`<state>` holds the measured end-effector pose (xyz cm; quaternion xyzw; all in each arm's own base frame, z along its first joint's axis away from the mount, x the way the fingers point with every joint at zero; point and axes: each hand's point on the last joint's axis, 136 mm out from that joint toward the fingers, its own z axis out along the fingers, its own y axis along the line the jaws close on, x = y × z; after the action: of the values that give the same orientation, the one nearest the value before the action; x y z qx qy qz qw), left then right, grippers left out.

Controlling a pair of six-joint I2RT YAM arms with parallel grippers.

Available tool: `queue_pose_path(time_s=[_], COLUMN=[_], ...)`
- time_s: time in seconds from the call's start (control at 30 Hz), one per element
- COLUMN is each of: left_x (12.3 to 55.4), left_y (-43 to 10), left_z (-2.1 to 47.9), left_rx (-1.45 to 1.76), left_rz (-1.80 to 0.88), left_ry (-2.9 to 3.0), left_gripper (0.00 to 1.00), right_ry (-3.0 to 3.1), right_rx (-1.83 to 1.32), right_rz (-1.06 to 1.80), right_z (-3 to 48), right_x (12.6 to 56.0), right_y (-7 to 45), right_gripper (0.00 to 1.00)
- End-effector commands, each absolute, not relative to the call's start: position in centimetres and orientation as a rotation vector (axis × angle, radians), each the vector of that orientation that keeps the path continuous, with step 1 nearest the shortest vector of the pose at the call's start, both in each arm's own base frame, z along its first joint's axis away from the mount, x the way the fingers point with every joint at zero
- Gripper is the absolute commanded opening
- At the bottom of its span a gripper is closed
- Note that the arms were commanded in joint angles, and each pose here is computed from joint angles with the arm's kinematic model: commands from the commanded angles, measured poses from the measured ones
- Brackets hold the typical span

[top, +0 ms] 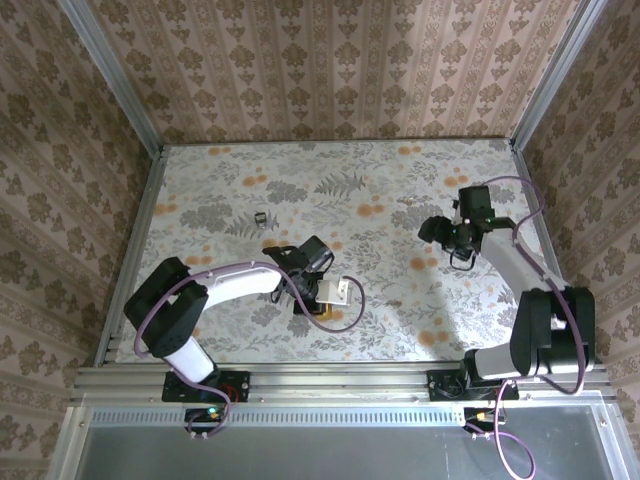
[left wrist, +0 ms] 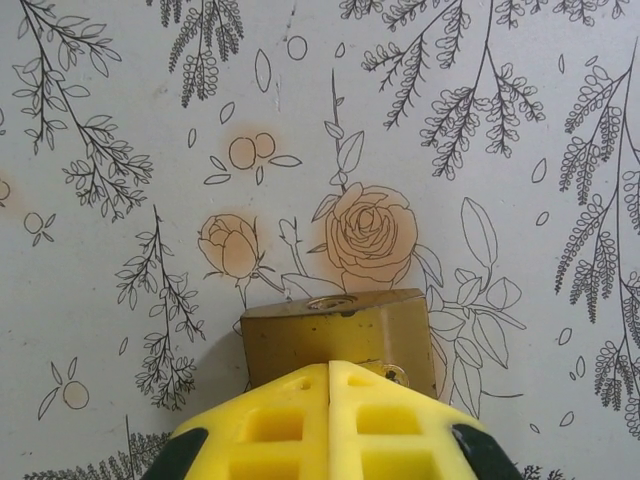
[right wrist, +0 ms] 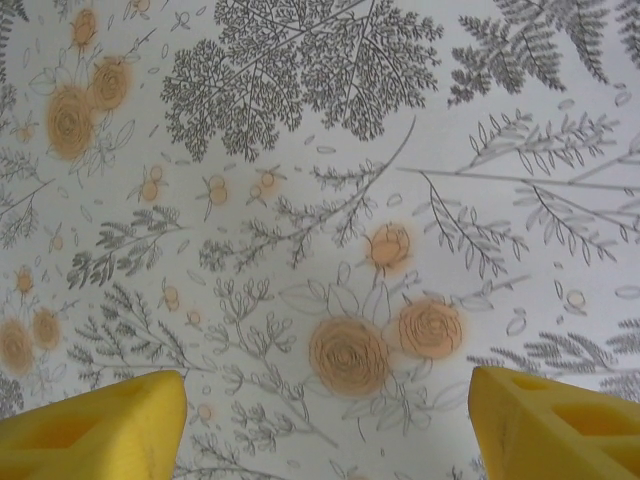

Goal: Unlock with the key

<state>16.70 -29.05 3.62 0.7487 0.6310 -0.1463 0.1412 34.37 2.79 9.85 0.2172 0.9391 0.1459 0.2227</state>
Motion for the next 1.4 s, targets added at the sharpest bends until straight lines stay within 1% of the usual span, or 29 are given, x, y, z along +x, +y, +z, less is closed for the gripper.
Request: queue_pose_path(time_s=[0.0, 0.07, 0.13, 0.17, 0.23, 0.27, 0.4, 0.53, 0.6, 0.73, 0.9, 1.1, 1.2, 1.37], left_x=[16.5, 16.9, 17.2, 17.3, 17.5, 17.5, 17.7, 17.7, 17.1, 15.9, 14.2, 12.6, 12.4, 12.1], left_y=[-28.1, -28.3, -28.4, -28.4, -28.5, -28.6, -29.0, -29.3, -29.0, -27.8, -26.0, -24.1, -23.7, -23.8], left_z=[3.6, 4.5, 5.6, 6.2, 7.8, 8.9, 13.8, 19.9, 22.5, 25.7, 25.6, 23.8, 23.3, 22.3], left_rx=[2.162, 2.104, 2.055, 2.036, 1.99, 1.963, 1.831, 1.599, 1.503, 1.353, 1.317, 1.385, 1.407, 1.449], left_rz=[-0.429, -0.44, -0.434, -0.431, -0.436, -0.442, -0.468, -0.525, -0.589, -0.669, -0.668, -0.619, -0.607, -0.611], left_ry=[1.855, 1.841, 1.818, 1.803, 1.779, 1.763, 1.68, 1.588, 1.554, 1.548, 1.543, 1.504, 1.514, 1.519], left_gripper=[0.06, 0.31, 0.44, 0.49, 0.66, 0.71, 0.79, 0.85, 0.89, 0.91, 0.92, 0.94, 0.94, 0.94], right_ry=[2.593, 2.595, 2.607, 2.62, 2.629, 2.633, 2.636, 2.653, 2.662, 2.686, 2.698, 2.723, 2.739, 2.77], right_rx=[0.596, 0.583, 0.556, 0.545, 0.516, 0.503, 0.516, 0.484, 0.453, 0.426, 0.433, 0.387, 0.352, 0.261], right_rz=[0.361, 0.402, 0.431, 0.427, 0.42, 0.417, 0.409, 0.417, 0.414, 0.393, 0.387, 0.364, 0.406, 0.418], right_z=[9.6, 9.3, 9.0, 8.7, 8.5, 8.3, 7.7, 7.1, 7.0, 6.4, 6.1, 5.4, 5.5, 6.2], right_x=[36.5, 37.6, 38.5, 38.8, 39.7, 40.2, 42.1, 45.0, 46.2, 47.7, 47.0, 45.2, 43.8, 39.9], right_y=[2.1, 2.6, 3.1, 3.1, 3.1, 3.1, 2.9, 3.5, 3.8, 4.2, 4.6, 5.0, 5.9, 7.8], right_gripper=[0.74, 0.74, 0.72, 0.72, 0.7, 0.7, 0.69, 0.68, 0.66, 0.65, 0.65, 0.64, 0.63, 0.63])
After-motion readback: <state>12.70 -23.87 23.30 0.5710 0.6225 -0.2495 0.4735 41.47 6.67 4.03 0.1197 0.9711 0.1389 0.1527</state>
